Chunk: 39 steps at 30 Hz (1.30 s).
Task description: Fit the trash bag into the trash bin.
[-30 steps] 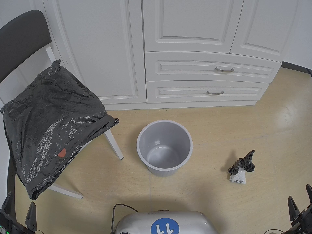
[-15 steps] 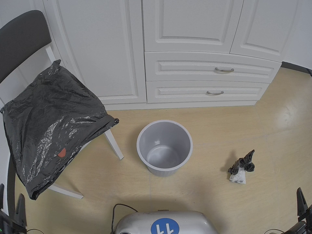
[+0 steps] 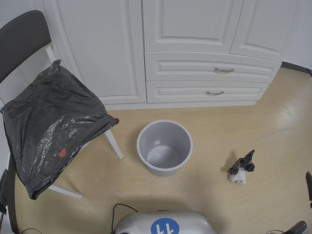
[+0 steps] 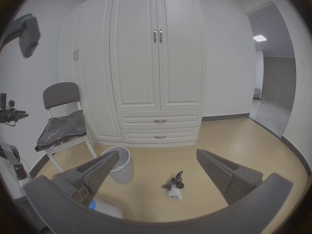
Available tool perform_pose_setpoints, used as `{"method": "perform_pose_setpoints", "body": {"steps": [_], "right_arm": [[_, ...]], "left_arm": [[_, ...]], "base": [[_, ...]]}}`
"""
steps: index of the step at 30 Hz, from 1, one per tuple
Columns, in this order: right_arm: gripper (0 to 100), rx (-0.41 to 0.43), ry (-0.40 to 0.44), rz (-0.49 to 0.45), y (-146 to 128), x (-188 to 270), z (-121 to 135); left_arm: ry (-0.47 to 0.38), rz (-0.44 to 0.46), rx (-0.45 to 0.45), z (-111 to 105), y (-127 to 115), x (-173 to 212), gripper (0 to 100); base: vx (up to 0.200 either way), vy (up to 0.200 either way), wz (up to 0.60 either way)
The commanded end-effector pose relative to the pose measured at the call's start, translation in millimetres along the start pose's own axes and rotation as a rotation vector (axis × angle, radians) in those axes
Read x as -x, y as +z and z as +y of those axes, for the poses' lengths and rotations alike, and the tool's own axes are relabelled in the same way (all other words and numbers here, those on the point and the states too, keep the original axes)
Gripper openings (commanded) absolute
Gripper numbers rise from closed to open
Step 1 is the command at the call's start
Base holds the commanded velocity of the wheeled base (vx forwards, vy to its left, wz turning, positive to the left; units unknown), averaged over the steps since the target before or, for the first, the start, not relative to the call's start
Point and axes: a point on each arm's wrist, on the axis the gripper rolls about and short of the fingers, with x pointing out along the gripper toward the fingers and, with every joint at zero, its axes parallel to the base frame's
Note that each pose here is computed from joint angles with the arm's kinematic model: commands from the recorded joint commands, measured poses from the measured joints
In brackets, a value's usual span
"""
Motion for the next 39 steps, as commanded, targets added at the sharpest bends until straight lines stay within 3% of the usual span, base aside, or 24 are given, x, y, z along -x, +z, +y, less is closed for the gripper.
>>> {"method": "perform_pose_setpoints", "body": {"steps": [1,4,7,10,15,22,33,39], "right_arm": [[100,0.082,-0.061,0.184,76.9,-86.0,-6.2],[100,0.099,-0.093,0.196,76.5,-89.6,-6.7],[100,0.091,-0.091,0.192,75.5,-87.5,-6.3],[100,0.046,-0.089,0.198,71.7,-85.9,-6.0],[100,0.040,-0.063,0.223,70.7,-93.6,-4.6],[100,0.049,0.014,0.254,65.8,-98.5,1.1],[100,0.076,0.029,0.267,62.1,-98.6,2.1],[100,0.101,0.032,0.268,59.9,-96.5,1.9]], "left_arm": [[-0.099,0.384,-0.288,-0.6,25.2,-101.4,100],[-0.163,0.412,-0.366,-6.3,21.7,-117.5,100],[-0.178,0.420,-0.387,-8.5,19.9,-124.0,100],[-0.230,0.476,-0.422,-14.1,10.5,-132.4,100],[-0.198,0.620,-0.490,-18.8,-9.3,-130.4,100],[-0.259,0.705,-0.534,-30.6,-21.1,-145.3,100],[-0.157,0.776,-0.665,-42.2,-28.4,-153.7,100],[-0.137,0.781,-0.690,-42.8,-29.6,-150.1,100]], "base": [[0.000,0.000,0.00],[0.000,0.000,0.00],[0.000,0.000,0.00],[0.000,0.000,0.00],[0.000,0.000,0.00],[0.000,0.000,0.00],[0.000,0.000,0.00],[0.000,0.000,0.00]]}}
